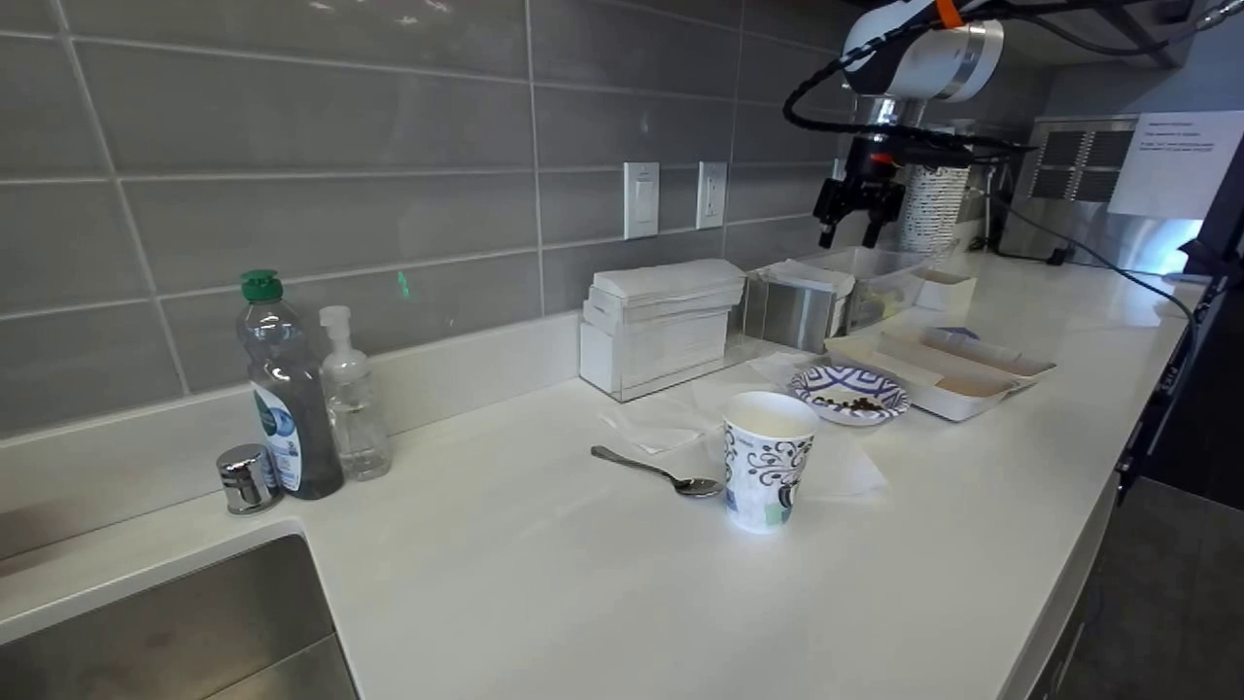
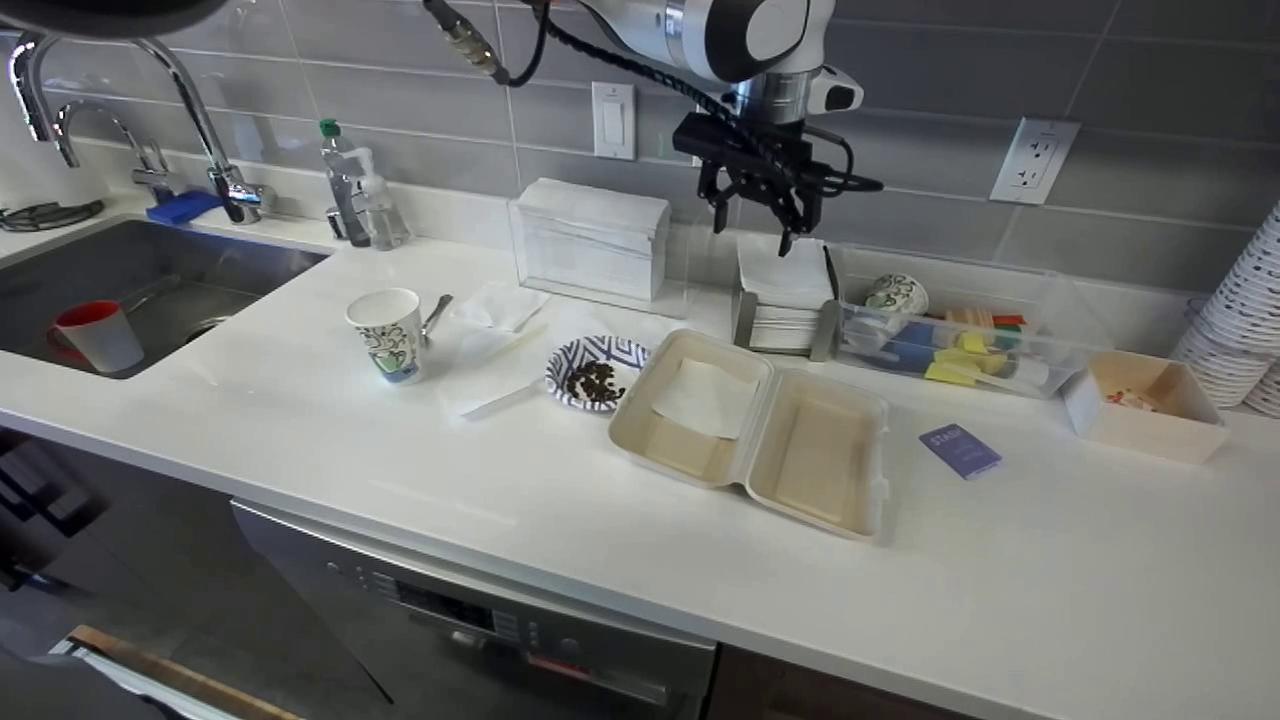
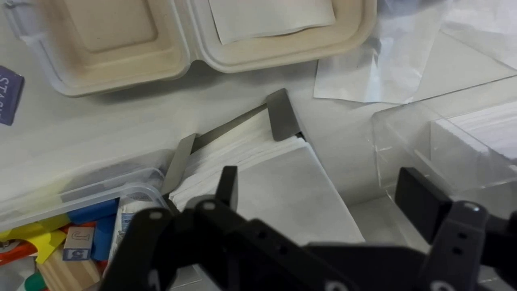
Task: Pick up the tissue and put it into the take-away food container
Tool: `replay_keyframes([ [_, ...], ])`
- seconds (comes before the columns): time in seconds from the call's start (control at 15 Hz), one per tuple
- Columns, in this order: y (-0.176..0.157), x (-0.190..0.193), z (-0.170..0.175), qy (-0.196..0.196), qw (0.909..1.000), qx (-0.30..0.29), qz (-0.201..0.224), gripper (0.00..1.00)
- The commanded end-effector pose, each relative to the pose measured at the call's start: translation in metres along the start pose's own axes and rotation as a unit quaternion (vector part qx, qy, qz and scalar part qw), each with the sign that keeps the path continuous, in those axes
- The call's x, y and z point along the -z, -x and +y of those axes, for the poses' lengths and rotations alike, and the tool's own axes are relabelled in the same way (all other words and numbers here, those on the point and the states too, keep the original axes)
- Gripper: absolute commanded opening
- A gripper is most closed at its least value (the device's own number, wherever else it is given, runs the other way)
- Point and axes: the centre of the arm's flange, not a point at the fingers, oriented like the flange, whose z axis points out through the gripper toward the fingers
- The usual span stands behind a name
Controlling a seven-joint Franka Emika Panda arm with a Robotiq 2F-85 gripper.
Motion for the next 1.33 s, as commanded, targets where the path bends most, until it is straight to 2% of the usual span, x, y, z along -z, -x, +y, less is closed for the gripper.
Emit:
replay_keyframes([
  [0.0, -0.015, -0.011, 0.006, -0.025, 0.9995, -0.021, -0.004, 1.00],
  [0.13, -0.025, -0.019, 0.012, -0.040, 0.9986, -0.034, -0.003, 1.00],
  [0.53, -0.050, -0.047, 0.026, -0.047, 0.9963, -0.072, 0.010, 1.00],
  [0.73, -0.062, -0.053, 0.026, -0.047, 0.9958, -0.077, 0.015, 0.83],
  [0.8, -0.065, -0.054, 0.026, -0.047, 0.9956, -0.080, 0.017, 0.80],
  [0.87, -0.069, -0.057, 0.026, -0.045, 0.9955, -0.081, 0.019, 0.68],
  [0.93, -0.071, -0.058, 0.025, -0.044, 0.9954, -0.082, 0.022, 0.66],
  [1.0, -0.074, -0.061, 0.025, -0.043, 0.9954, -0.083, 0.023, 0.58],
  [1.13, -0.078, -0.065, 0.023, -0.040, 0.9953, -0.084, 0.027, 0.59],
  [1.2, -0.080, -0.066, 0.022, -0.039, 0.9952, -0.085, 0.028, 0.53],
  [1.27, -0.082, -0.069, 0.022, -0.039, 0.9953, -0.084, 0.029, 0.55],
])
